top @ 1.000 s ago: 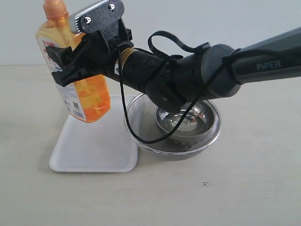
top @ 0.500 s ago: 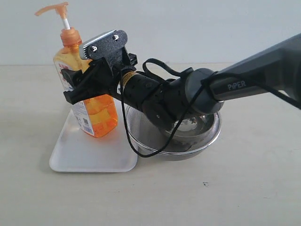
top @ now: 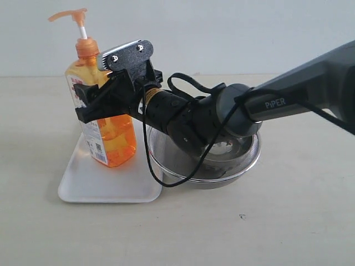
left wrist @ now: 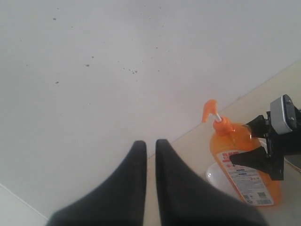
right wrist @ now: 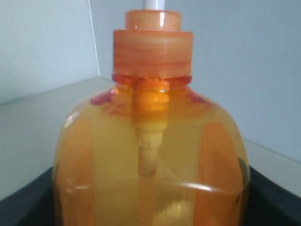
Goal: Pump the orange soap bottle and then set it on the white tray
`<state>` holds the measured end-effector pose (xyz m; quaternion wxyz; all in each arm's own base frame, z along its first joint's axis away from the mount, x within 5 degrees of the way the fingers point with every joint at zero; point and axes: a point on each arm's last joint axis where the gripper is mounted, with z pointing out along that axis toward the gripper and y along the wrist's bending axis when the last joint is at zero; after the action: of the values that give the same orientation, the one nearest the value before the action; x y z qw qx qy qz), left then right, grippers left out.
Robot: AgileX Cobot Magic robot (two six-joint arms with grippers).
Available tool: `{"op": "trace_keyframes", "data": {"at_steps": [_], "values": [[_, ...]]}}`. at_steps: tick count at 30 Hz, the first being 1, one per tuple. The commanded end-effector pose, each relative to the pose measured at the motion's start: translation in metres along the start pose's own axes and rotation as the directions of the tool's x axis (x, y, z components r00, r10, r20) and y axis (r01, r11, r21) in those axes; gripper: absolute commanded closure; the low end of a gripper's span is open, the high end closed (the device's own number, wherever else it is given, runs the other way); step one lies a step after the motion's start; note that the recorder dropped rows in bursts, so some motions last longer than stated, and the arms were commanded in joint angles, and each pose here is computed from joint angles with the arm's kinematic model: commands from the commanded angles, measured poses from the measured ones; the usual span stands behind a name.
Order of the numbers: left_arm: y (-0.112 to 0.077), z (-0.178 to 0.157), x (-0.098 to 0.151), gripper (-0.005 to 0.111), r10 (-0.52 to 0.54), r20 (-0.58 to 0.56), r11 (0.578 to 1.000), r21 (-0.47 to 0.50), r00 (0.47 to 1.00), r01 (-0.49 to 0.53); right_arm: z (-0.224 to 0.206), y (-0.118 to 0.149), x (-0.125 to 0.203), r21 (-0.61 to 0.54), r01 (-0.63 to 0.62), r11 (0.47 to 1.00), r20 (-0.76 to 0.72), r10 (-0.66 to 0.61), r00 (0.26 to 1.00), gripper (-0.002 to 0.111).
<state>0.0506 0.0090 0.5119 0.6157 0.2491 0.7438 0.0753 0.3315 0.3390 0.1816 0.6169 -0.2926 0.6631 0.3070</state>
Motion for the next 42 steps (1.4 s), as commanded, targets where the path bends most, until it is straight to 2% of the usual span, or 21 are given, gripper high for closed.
{"op": "trace_keyframes", "data": {"at_steps": [1, 4, 12, 17, 26, 33, 35, 40, 42], "values": [[-0.002, 0.001, 0.001, 0.102, 0.003, -0.004, 1.0, 0.016, 1.0, -0.003, 0.0, 0.002, -0.026, -0.015, -0.012, 1.0, 0.14, 0.014, 0.99, 0.034], [-0.002, 0.001, 0.001, 0.102, 0.003, -0.004, 1.0, 0.016, 1.0, -0.003, 0.0, 0.002, -0.026, -0.015, -0.012, 1.0, 0.14, 0.014, 0.99, 0.029], [-0.002, 0.001, 0.001, 0.102, 0.003, -0.004, 1.0, 0.016, 1.0, -0.003, -0.001, 0.003, -0.029, -0.025, 0.005, 1.0, 0.128, -0.002, 0.992, 0.03], [-0.002, 0.001, 0.001, 0.102, 0.003, -0.004, 1.0, 0.016, 1.0, -0.003, -0.006, 0.005, -0.043, -0.032, 0.03, 0.999, 0.113, -0.026, 0.993, 0.03], [-0.002, 0.001, 0.0, 0.102, -0.001, 0.0, 1.0, 0.016, 1.0, 0.001, -0.02, 0.004, -0.069, 0.012, 0.044, 0.999, -0.045, -0.043, 0.998, 0.03], [-0.002, 0.001, -0.001, 0.102, -0.002, 0.014, 1.0, 0.014, 1.0, 0.001, -0.032, 0.006, -0.089, 0.032, 0.039, 0.999, -0.104, -0.036, 0.994, 0.031], [-0.002, 0.001, -0.001, 0.102, -0.002, 0.014, 1.0, 0.014, 1.0, 0.001, -0.036, 0.009, -0.095, 0.031, 0.042, 0.999, -0.115, -0.038, 0.993, 0.034], [-0.002, 0.001, -0.001, 0.102, -0.002, 0.014, 1.0, 0.014, 1.0, 0.001, -0.042, 0.017, -0.107, 0.019, 0.057, 0.998, -0.109, -0.055, 0.992, 0.056], [-0.002, 0.001, -0.001, 0.102, -0.002, 0.014, 1.0, 0.014, 1.0, 0.001, -0.044, 0.017, -0.11, 0.021, 0.058, 0.998, -0.118, -0.055, 0.991, 0.06]]}}
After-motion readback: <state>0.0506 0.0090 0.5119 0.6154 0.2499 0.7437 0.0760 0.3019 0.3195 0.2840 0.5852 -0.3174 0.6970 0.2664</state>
